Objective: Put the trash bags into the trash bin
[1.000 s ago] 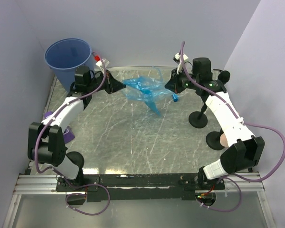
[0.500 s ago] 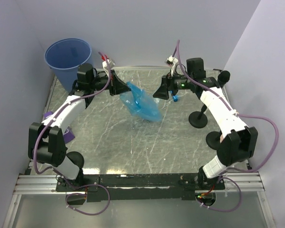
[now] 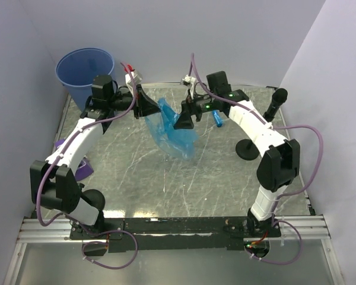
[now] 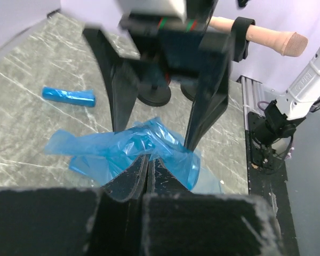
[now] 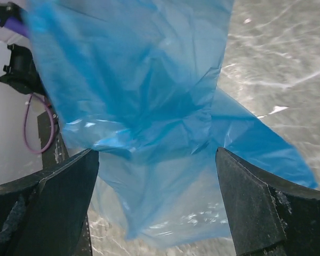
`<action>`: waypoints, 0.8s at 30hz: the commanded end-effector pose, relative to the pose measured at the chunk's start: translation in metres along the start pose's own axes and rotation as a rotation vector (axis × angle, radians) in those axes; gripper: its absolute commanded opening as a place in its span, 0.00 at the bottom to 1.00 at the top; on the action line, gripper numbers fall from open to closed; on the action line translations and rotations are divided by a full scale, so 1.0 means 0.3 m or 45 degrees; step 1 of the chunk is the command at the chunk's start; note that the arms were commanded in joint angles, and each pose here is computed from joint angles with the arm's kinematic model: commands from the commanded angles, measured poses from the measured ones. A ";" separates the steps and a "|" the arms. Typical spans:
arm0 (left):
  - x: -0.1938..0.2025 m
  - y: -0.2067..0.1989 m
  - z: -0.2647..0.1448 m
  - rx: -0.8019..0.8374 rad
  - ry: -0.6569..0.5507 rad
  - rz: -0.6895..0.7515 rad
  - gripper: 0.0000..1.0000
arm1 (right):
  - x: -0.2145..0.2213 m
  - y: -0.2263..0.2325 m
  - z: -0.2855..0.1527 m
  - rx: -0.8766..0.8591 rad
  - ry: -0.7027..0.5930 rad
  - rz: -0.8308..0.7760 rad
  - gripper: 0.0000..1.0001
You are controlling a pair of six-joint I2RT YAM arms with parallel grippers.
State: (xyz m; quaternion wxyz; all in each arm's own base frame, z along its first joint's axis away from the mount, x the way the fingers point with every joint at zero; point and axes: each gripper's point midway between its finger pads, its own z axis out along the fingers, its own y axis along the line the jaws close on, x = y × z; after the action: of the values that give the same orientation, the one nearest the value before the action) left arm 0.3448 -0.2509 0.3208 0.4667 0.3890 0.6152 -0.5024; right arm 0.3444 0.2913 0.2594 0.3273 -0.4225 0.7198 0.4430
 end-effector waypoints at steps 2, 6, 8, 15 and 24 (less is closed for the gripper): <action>-0.107 -0.042 -0.035 -0.053 -0.057 0.153 0.01 | -0.042 0.024 0.003 -0.052 -0.023 -0.049 0.96; -0.115 -0.034 -0.043 -0.088 -0.072 0.154 0.01 | -0.016 0.021 0.008 -0.056 -0.011 0.001 0.81; -0.116 -0.026 -0.045 -0.108 -0.073 0.156 0.01 | -0.011 0.025 0.007 -0.076 -0.015 0.022 0.60; -0.063 0.050 -0.072 -0.277 0.006 0.193 0.01 | -0.033 -0.022 -0.080 0.080 -0.029 -0.060 0.00; 0.003 0.161 -0.108 -0.479 0.111 0.210 0.01 | -0.008 -0.101 -0.242 0.397 -0.038 -0.073 0.00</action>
State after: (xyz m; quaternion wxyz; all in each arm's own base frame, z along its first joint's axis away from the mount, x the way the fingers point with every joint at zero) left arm 0.3724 -0.2223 0.2993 0.5129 0.3633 0.6810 -0.3758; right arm 0.3629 0.2413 0.2537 0.3565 -0.3824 0.7646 0.3769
